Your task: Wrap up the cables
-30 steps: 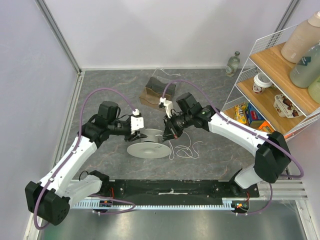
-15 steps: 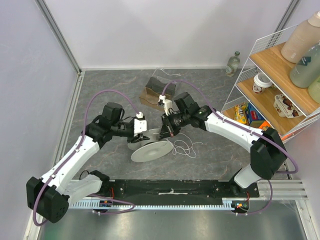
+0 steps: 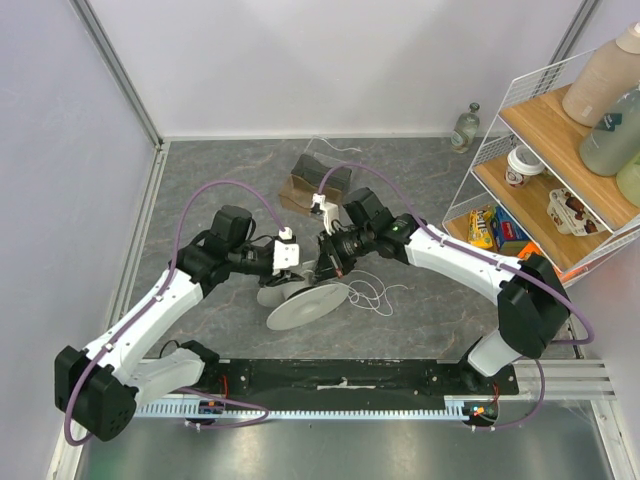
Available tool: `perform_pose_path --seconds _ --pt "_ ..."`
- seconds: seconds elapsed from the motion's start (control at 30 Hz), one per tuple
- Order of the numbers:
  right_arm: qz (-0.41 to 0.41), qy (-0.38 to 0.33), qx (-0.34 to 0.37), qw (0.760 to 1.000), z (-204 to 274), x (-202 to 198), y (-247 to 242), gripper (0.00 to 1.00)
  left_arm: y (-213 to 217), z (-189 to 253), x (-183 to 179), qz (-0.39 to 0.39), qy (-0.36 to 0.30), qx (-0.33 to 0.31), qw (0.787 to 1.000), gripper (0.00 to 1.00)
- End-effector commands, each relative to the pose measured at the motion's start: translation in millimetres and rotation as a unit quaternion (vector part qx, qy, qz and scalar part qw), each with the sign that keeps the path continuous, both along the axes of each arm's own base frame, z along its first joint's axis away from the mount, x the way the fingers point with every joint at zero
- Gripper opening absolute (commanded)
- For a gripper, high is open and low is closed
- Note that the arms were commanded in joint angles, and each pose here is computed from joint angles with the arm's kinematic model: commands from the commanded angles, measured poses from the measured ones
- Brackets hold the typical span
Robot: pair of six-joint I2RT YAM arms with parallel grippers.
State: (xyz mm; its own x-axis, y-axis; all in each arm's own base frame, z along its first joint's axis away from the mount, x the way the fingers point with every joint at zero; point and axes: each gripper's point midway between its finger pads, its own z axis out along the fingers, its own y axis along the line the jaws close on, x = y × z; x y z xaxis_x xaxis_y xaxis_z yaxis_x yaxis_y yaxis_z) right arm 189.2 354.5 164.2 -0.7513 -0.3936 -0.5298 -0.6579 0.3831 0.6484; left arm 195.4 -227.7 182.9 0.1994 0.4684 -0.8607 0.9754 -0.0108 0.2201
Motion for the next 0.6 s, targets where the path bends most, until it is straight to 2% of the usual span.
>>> perform_pose_path --seconds 0.0,0.4,0.57 --pt "-0.003 -0.008 0.029 1.0 16.2 5.6 12.3 0.0 -8.2 6.3 -3.1 -0.021 -0.015 -0.016 1.0 0.4" --pt "0.0 -0.001 0.041 0.999 21.5 -1.1 20.3 0.0 -7.5 2.3 1.8 -0.006 -0.021 -0.009 1.0 0.27" --pt "-0.008 0.001 0.036 0.999 18.8 0.8 20.3 0.0 -5.5 0.3 0.0 -0.007 -0.031 -0.004 0.999 0.29"
